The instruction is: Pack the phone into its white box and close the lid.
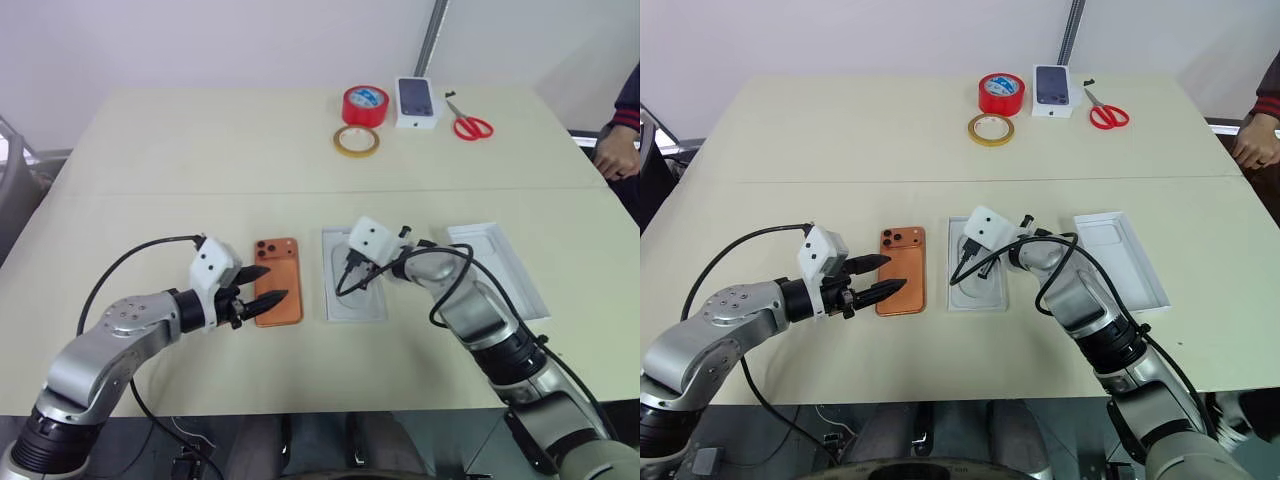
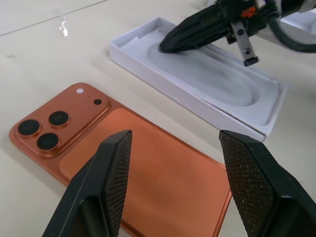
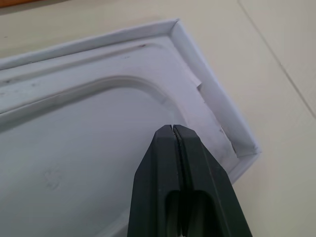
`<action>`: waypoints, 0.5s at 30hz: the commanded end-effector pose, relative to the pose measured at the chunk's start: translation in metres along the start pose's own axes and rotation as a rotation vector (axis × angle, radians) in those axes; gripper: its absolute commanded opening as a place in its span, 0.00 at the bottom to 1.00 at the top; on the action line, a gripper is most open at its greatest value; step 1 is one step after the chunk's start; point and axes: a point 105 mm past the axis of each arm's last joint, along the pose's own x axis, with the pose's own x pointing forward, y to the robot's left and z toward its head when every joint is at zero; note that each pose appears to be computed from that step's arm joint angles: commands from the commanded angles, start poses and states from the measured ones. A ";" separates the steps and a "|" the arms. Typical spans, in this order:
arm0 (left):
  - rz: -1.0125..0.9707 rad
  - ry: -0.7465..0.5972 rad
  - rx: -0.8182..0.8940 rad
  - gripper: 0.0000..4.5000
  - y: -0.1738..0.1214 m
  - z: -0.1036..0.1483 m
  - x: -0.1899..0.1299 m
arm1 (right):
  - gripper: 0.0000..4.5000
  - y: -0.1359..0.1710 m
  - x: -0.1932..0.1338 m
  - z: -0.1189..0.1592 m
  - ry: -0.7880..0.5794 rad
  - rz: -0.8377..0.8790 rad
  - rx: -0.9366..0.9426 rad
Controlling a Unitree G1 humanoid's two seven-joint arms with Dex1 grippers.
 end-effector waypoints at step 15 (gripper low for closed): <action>0.225 -0.029 -0.142 0.78 0.037 0.007 -0.028 | 0.00 0.014 -0.027 0.064 -0.254 0.139 -0.074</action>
